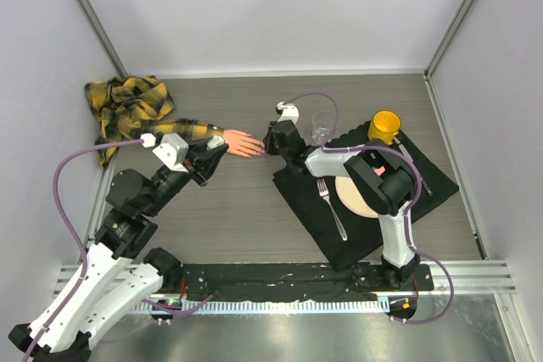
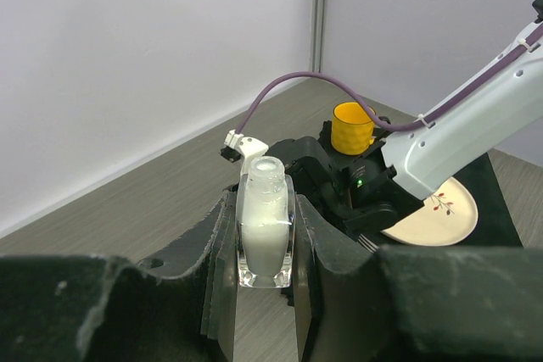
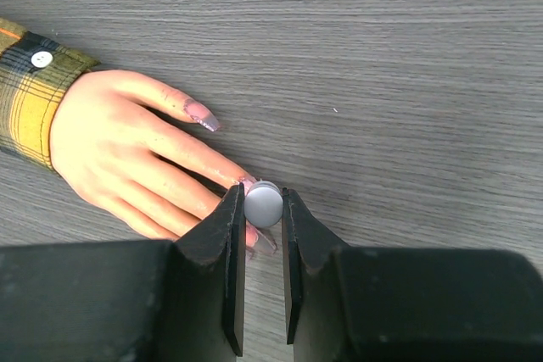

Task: Paint the nails

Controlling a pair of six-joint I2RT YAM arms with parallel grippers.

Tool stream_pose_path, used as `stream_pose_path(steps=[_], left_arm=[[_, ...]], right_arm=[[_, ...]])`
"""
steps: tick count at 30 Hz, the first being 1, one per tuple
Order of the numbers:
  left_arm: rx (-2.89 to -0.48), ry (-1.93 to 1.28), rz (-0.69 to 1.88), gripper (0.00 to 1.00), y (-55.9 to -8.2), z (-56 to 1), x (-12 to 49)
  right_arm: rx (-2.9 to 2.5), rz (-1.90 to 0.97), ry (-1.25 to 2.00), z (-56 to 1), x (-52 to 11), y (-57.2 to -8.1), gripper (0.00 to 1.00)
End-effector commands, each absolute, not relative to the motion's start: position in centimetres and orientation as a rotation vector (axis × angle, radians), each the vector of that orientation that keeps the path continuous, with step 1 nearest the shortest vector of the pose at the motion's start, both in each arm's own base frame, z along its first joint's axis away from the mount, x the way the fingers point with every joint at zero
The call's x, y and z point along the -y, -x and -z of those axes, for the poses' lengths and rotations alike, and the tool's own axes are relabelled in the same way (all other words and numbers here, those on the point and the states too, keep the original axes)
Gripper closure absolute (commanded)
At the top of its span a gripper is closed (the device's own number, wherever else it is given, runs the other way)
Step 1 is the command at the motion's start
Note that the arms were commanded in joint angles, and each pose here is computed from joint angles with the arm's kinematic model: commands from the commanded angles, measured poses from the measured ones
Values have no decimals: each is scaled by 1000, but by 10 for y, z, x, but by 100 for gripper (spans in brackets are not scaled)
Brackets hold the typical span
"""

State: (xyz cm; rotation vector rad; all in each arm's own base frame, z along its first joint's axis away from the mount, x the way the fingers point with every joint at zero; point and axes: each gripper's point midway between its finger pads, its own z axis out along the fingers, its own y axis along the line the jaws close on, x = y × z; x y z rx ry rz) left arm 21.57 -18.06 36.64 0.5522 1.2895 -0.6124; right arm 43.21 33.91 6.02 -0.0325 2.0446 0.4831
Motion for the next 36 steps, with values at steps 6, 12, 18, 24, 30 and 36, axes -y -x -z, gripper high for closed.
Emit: stream_pose_path(steps=[6,12,18,24,30,36], left_arm=[[-1236,-547,625,100,-212,-385,180],[-1237,-548,630,100,-212,-384,181],[-1238,-547,631,100,-212,-384,181],[-1240,-550,633,100,-213,-384,182],[-1243,-551,635,100,-213,-383,183],[-1248,-552,636,100,-214,-382,184]], right_arm=[[-1990,-486,-17,-79,-342,-445,100],[-1990,-472,-20,-80,-340,-445,99],[-1991,-470,-21,-80,-339,-445,100],[-1990,-467,-18,-81,-337,-443,100],[-1986,-454,-20,-84,-331,-440,100],[-1967,-451,-12,-92,-326,-436,100]])
